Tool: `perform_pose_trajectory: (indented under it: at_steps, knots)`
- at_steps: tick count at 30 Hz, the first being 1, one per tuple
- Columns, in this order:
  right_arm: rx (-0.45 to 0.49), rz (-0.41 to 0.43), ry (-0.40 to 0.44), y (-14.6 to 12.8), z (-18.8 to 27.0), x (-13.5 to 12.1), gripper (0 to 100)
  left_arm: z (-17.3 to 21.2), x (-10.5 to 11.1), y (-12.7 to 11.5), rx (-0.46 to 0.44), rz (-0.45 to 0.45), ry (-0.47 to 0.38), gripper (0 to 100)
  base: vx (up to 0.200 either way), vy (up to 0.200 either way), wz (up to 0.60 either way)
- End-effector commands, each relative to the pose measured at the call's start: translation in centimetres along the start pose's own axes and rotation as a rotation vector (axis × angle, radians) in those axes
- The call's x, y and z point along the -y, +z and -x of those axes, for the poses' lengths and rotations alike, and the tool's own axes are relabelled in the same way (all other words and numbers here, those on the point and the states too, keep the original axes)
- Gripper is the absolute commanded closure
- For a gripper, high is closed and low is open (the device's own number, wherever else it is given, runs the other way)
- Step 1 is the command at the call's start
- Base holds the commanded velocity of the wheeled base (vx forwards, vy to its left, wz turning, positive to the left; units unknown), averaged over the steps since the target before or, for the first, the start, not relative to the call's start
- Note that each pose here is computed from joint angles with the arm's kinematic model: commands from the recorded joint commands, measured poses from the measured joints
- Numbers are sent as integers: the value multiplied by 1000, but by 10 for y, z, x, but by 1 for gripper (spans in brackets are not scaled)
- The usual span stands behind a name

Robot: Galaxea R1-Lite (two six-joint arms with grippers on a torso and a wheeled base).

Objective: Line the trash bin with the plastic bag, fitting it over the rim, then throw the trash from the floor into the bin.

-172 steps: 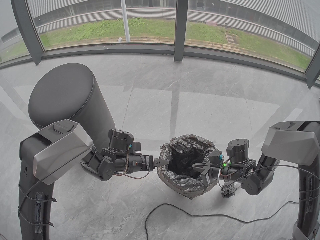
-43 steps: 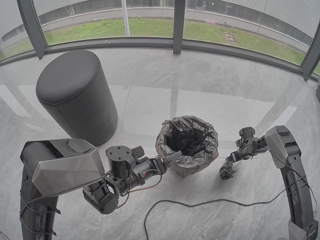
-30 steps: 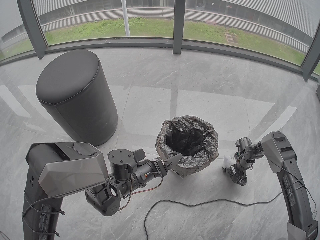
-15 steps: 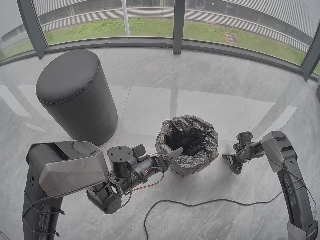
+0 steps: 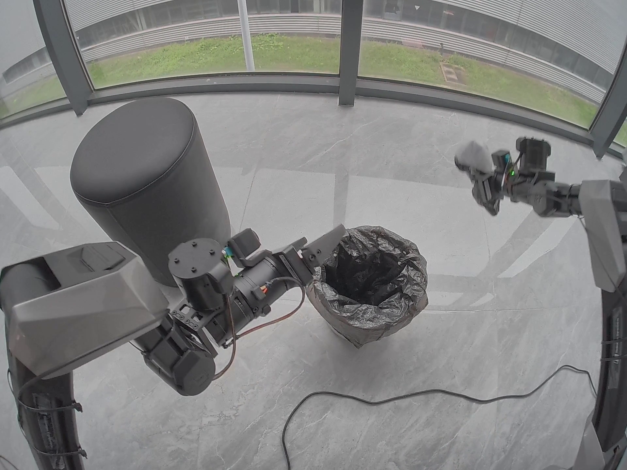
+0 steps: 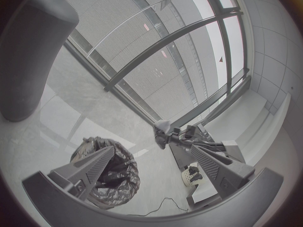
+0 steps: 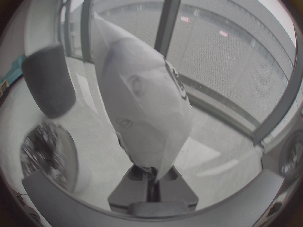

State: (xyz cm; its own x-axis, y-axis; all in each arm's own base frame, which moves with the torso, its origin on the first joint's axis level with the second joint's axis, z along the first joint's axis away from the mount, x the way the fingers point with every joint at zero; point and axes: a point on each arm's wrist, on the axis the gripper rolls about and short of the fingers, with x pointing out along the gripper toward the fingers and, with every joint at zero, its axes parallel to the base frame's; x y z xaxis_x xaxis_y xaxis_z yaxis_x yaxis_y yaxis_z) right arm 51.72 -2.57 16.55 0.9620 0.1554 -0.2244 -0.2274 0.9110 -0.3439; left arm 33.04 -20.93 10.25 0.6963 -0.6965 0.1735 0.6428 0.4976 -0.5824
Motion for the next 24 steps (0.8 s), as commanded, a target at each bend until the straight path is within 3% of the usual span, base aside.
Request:
perform_pose_trajectory:
  at_steps: [1,4,5,8,9,10,12,14,16,19,20,24]
  knots:
    - [364,115,174,157,120,-35,100,27,30,57,127,-43,-39,0,0,0,0]
    - [313,91,283,148,117,-73,100,31,32,57,122,-42,-35,0,0,0,0]
    - [251,83,373,133,116,-106,100,34,32,57,116,-48,-28,0,0,0,0]
    - [141,77,474,102,115,-142,100,41,33,59,115,-73,-15,0,0,0,0]
    - [141,77,474,102,115,-142,100,41,33,59,115,-73,-15,0,0,0,0]
    - [89,78,523,81,113,-162,100,46,32,59,111,-91,-2,0,0,0,0]
    - [74,81,544,70,111,-173,100,49,29,61,110,-99,9,0,0,0,0]
    - [50,83,569,41,94,-193,100,57,22,65,114,-122,46,0,0,0,0]
    - [73,85,570,30,81,-202,100,62,16,69,122,-132,69,0,0,0,0]
    - [83,83,568,27,77,-204,100,63,14,70,122,-132,78,0,0,0,0]
    - [121,78,572,16,61,-220,100,69,5,74,132,-136,111,0,0,0,0]
    - [84,68,604,4,60,-233,100,72,-2,76,136,-136,135,0,0,0,0]
